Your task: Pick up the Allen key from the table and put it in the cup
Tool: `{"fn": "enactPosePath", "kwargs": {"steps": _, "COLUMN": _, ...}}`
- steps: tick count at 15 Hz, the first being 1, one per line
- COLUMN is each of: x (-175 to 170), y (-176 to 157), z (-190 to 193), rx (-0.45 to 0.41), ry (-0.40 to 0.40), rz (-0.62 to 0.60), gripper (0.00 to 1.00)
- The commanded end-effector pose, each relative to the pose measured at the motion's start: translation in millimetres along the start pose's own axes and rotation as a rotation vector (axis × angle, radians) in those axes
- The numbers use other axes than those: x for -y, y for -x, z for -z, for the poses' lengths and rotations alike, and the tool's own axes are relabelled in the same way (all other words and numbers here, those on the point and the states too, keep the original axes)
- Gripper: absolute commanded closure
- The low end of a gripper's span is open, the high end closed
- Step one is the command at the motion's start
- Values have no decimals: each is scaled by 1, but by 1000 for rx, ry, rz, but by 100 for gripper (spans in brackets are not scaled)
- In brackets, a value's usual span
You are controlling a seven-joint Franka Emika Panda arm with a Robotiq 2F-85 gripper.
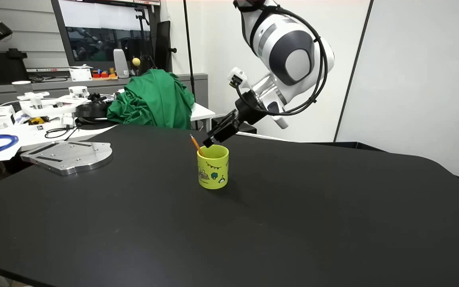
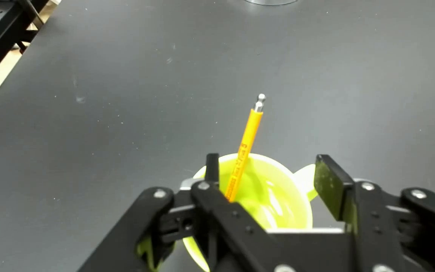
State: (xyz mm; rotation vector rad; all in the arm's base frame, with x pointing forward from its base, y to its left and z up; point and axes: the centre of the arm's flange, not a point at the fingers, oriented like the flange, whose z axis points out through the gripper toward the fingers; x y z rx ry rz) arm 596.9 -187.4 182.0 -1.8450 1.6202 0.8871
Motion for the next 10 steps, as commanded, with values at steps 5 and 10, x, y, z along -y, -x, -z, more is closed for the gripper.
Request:
{"fn": "enactPosePath", "kwargs": {"steps": 5, "x": 11, "y": 40, "z": 41, "rx": -40, "ry": -28, "rz": 39, "gripper": 0}}
{"fn": "enactPosePath", "kwargs": {"steps": 10, "x": 11, "y": 37, "z": 39, "rx": -48, "ry": -33, "rz": 66, "gripper": 0}}
